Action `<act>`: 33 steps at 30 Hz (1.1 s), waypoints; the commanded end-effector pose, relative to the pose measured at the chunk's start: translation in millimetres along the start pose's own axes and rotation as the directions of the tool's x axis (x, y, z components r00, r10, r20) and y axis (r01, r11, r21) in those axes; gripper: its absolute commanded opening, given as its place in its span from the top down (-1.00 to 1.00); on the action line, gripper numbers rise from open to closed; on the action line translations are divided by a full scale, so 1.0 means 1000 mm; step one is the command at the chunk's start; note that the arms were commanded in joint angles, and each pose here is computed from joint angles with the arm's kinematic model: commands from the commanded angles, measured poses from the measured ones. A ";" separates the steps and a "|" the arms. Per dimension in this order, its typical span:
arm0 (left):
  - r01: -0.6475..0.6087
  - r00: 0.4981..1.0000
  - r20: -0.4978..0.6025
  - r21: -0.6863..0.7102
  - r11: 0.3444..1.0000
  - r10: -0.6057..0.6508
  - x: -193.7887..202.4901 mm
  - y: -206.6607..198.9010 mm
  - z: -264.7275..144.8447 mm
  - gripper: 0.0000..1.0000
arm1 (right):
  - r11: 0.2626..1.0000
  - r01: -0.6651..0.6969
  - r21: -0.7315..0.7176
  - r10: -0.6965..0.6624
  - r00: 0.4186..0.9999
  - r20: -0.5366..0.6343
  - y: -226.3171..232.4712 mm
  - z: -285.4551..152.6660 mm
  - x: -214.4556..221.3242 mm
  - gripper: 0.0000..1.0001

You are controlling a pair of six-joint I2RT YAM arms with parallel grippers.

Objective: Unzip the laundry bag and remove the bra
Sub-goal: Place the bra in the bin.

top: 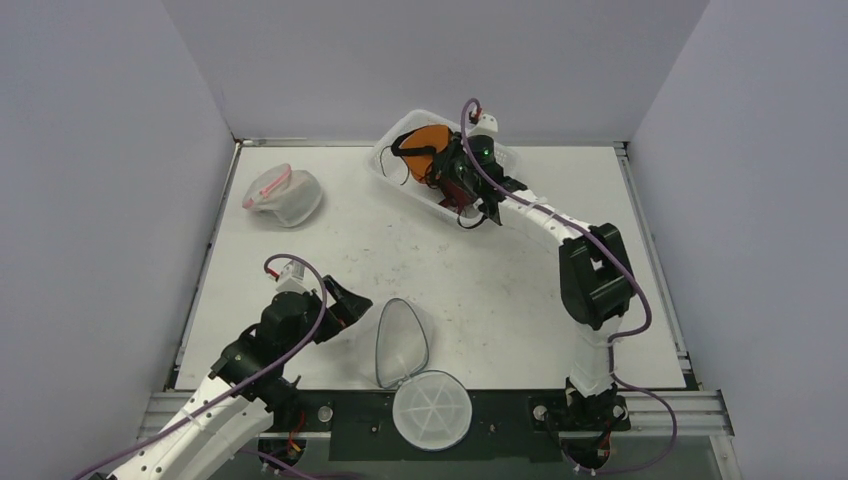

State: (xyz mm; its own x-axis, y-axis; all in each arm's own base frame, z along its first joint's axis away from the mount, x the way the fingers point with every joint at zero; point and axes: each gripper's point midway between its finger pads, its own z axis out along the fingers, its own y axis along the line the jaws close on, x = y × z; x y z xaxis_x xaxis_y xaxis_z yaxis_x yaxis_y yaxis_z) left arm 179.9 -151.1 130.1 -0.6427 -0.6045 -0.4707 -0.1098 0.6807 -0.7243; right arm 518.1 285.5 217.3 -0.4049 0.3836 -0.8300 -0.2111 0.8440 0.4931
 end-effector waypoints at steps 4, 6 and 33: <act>0.002 0.999 0.033 -0.003 1.000 -0.002 -0.006 0.000 0.005 -0.88 | 0.994 -0.011 -0.108 0.020 0.997 0.078 0.021 0.040 -0.021 0.89; 0.003 1.000 0.031 -0.004 1.000 -0.003 -0.005 0.001 0.007 -0.88 | 0.993 -0.032 -0.111 0.038 0.998 0.053 0.017 0.049 -0.008 0.89; 0.022 1.000 -0.010 -0.015 1.000 -0.022 0.008 0.010 0.014 -0.88 | 0.996 -0.001 -0.092 -0.013 0.988 -0.151 0.019 0.079 0.062 -0.02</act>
State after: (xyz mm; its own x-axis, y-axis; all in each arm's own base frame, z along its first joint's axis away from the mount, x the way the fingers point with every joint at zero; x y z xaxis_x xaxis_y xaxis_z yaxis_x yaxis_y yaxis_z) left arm 179.1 -151.0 100.3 -0.6700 -0.5909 -0.4493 -0.1560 0.7038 -0.6931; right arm 556.7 340.6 82.1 -0.6255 0.2890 -0.7247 -0.2023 0.8370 0.5084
